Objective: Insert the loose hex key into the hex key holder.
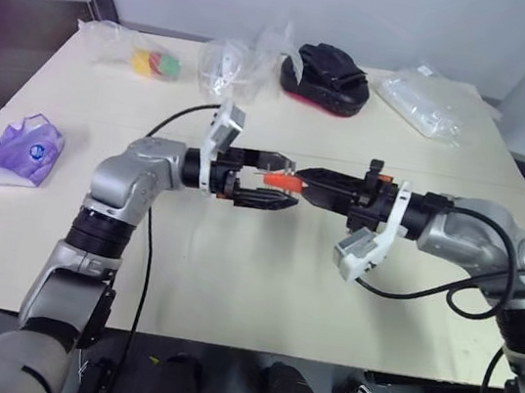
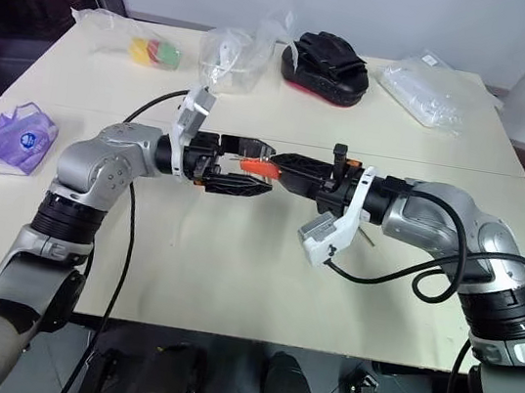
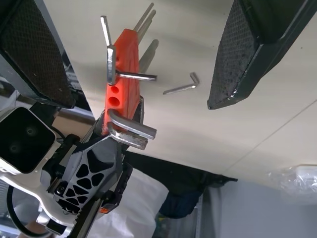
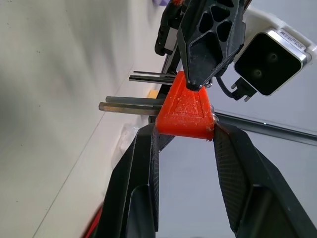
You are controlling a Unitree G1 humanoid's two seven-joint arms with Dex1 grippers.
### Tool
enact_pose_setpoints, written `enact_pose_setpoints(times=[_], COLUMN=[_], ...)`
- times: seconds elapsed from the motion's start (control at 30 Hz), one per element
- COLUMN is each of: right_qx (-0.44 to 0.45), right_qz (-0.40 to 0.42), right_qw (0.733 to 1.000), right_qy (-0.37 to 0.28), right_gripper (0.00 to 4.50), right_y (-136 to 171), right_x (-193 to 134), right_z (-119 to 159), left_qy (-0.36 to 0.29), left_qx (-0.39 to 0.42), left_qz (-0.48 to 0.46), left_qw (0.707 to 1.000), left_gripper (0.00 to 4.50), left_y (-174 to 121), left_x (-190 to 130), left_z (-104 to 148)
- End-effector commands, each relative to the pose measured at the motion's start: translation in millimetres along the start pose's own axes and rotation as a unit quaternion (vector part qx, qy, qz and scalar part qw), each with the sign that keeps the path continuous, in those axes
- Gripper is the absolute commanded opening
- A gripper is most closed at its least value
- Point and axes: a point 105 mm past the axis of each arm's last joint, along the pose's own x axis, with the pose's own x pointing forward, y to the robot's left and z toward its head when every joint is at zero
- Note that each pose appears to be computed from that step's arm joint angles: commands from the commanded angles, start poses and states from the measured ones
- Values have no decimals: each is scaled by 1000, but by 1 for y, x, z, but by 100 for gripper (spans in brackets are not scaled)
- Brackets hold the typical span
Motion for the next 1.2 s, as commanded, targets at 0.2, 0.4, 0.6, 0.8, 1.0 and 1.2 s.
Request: enact_pose_setpoints(times=[0.2, 0.4, 0.6, 0.8, 1.0, 1.2], right_qx=[-11, -6, 10, 40, 41, 69], right_qz=[-29, -22, -15, 1, 15, 36], right_qw=[1000, 1000, 1000, 999, 999, 996], right_qy=[2, 2, 11, 16, 17, 45], right_gripper=[101, 101, 101, 151, 441, 448], right_y=[-18, -15, -11, -5, -1, 10], right_x=[-3, -3, -4, -5, -7, -15], right_z=[1, 2, 0, -2, -1, -8], left_qy=[-15, -15, -13, -14, -12, -8], left_qx=[24, 23, 25, 25, 25, 36], left_qz=[-2, -2, -3, -4, -3, 3], left_qw=[1000, 1000, 1000, 1000, 1000, 999], left_gripper=[106, 3, 3, 1, 0, 0], left_y=[-2, -2, -3, -3, -3, -3], left_x=[1, 1, 3, 3, 2, 1], left_z=[12, 10, 9, 8, 6, 6])
